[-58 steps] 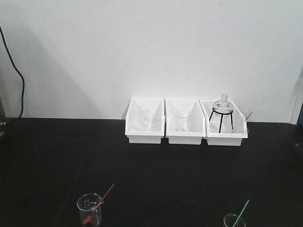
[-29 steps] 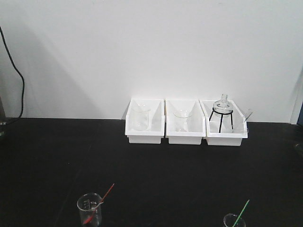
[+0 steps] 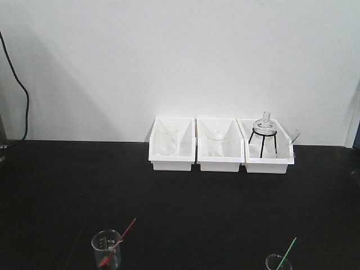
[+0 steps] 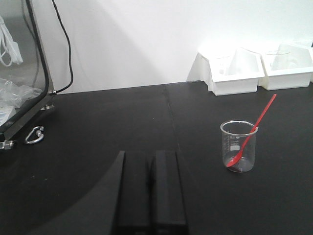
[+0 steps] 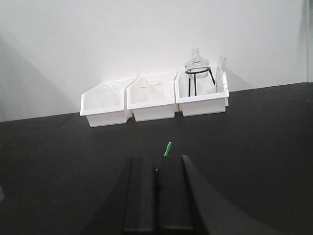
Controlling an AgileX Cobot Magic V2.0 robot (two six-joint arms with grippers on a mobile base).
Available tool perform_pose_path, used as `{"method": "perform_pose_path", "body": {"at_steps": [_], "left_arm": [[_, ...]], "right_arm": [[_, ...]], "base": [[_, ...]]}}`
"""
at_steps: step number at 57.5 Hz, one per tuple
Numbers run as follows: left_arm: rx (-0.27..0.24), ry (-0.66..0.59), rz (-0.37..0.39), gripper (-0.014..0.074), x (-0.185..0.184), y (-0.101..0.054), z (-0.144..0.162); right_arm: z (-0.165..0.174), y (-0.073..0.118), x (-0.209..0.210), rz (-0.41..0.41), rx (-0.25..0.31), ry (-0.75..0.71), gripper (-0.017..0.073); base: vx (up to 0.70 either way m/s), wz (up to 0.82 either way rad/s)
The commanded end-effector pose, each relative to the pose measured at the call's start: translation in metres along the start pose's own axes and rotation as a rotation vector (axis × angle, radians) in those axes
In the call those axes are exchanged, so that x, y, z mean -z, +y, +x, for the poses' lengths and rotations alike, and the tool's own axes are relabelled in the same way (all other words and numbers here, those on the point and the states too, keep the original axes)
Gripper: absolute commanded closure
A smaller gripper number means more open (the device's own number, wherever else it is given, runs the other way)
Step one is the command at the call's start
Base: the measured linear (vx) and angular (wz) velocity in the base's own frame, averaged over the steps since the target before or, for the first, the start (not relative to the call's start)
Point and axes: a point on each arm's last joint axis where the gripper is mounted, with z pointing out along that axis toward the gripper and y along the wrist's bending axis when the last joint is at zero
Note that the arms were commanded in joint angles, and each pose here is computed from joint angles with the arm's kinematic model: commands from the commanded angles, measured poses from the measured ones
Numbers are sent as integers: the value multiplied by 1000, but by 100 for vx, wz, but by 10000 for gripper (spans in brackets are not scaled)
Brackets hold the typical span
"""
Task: Sort red and green spoons into left cabinet
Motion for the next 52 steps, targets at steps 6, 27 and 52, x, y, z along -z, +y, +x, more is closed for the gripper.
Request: {"method": "perform_pose_path", "body": {"at_steps": [6,27,52], "left_arm": [[-1,-186,17,594,2,-2,-12],[85,-439,50,594,14,-2,-61],[-28,-75,-21,594,-60,7,-196]], "right_arm": [[-13,2,2,-18,15,-166,562],[-78,14,17,-31,60,-248,562],[-198,35,-25,-5,129,-108,562]], "base": [[0,0],[0,0],[0,0]]}}
